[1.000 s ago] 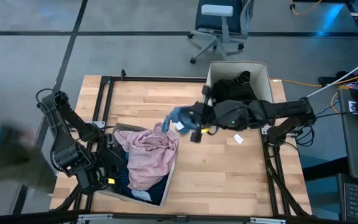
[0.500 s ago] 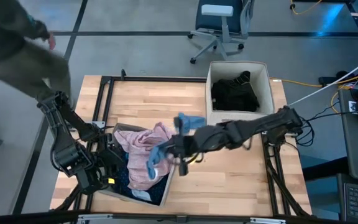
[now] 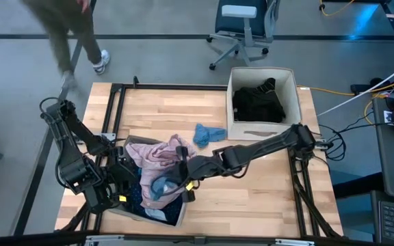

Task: Sort clothes
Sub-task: Put the blue sock into the bottom white laundry organizer

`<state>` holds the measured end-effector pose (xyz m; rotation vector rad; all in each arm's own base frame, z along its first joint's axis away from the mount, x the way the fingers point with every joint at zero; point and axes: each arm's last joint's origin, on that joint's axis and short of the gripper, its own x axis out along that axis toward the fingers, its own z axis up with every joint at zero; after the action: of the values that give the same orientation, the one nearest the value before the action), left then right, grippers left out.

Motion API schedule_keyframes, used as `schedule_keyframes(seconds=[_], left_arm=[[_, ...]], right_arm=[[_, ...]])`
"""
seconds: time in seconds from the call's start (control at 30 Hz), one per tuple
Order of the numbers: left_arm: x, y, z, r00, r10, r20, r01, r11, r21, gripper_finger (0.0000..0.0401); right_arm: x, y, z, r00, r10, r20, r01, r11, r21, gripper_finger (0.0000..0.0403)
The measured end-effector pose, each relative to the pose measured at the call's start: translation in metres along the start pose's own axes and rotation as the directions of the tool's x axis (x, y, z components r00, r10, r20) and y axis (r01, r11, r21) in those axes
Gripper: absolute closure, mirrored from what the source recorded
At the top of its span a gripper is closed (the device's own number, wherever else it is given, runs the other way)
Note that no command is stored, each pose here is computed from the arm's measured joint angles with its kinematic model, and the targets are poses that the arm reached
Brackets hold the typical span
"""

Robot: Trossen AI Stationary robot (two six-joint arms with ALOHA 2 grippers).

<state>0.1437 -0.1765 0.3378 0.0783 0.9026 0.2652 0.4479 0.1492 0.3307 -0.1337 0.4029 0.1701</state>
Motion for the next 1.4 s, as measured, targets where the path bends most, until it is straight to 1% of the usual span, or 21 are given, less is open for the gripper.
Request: schedule_keyframes(seconds=[0.07,0.13,0.2,0.27,0.33,0.4,0.47,0.6,0.67,0.83,0.9,0.93,1.07,1.17,1.27,1.4], left_arm=[[0.000,0.000,0.000,1.000,0.000,0.000,0.000,1.000,0.000,0.0230],[0.000,0.000,0.000,1.000,-0.001,0.000,0.001,1.000,-0.001,0.0230],[0.000,0.000,0.000,1.000,-0.003,0.002,0.003,1.000,-0.003,0.0230],[-0.001,0.000,0.001,1.000,-0.004,0.001,0.004,1.000,-0.003,0.0230],[-0.003,0.000,0.003,1.000,-0.014,0.008,0.014,1.000,-0.006,0.0230],[-0.006,0.002,0.009,0.999,-0.021,0.024,0.021,1.000,-0.012,0.0230],[-0.009,0.005,0.016,0.998,-0.009,0.066,0.010,1.000,-0.018,0.0230],[-0.006,0.013,0.035,0.975,0.086,0.207,-0.077,0.996,-0.051,0.0230],[0.002,0.019,0.046,0.965,0.134,0.225,-0.119,0.990,-0.080,0.0230],[0.032,0.043,0.070,0.957,0.228,0.179,-0.195,0.963,-0.186,0.0230],[0.047,0.051,0.074,0.969,0.216,0.123,-0.188,0.960,-0.206,0.0230],[0.056,0.053,0.074,0.978,0.188,0.087,-0.167,0.965,-0.202,0.0230],[0.094,0.051,0.060,0.997,0.072,-0.032,-0.077,0.978,-0.192,0.0230],[0.117,0.046,0.041,0.996,0.031,-0.088,-0.049,0.977,-0.205,0.0230],[0.135,0.043,0.020,0.989,0.024,-0.149,-0.059,0.969,-0.238,0.0230],[0.153,0.043,-0.009,0.972,0.053,-0.227,-0.113,0.959,-0.259,0.0230]], right_arm=[[0.004,0.002,-0.006,0.999,0.027,-0.031,-0.027,0.999,0.020,0.0300],[0.006,0.003,-0.010,0.997,0.032,-0.068,-0.030,0.999,0.025,0.0254],[0.000,0.005,-0.013,0.992,0.038,-0.124,-0.034,0.999,0.033,0.0210],[-0.014,0.004,-0.012,0.982,0.040,-0.182,-0.035,0.999,0.035,0.0171],[-0.032,0.003,-0.005,0.977,0.043,-0.207,-0.031,0.998,0.061,0.0141],[-0.051,-0.001,0.002,0.975,0.044,-0.219,-0.022,0.995,0.099,0.0119],[-0.068,-0.004,0.009,0.974,0.044,-0.220,-0.013,0.990,0.143,0.0103],[-0.093,-0.009,0.017,0.972,0.039,-0.230,0.006,0.982,0.189,0.0087],[-0.100,-0.011,0.017,0.968,0.012,-0.251,0.034,0.983,0.180,0.0084],[-0.105,-0.014,0.009,0.938,-0.071,-0.338,0.124,0.983,0.136,0.0084],[-0.107,-0.015,0.004,0.917,-0.109,-0.384,0.171,0.977,0.130,0.0084],[-0.107,-0.016,0.001,0.904,-0.127,-0.407,0.195,0.972,0.130,0.0084],[-0.105,-0.015,-0.016,0.844,-0.198,-0.498,0.286,0.952,0.106,0.0084],[-0.100,-0.015,-0.031,0.803,-0.267,-0.533,0.350,0.935,0.060,0.0084],[-0.094,-0.015,-0.046,0.769,-0.307,-0.561,0.384,0.923,0.022,0.0084],[-0.087,-0.020,-0.066,0.721,-0.353,-0.596,0.436,0.900,-0.006,0.0084]])
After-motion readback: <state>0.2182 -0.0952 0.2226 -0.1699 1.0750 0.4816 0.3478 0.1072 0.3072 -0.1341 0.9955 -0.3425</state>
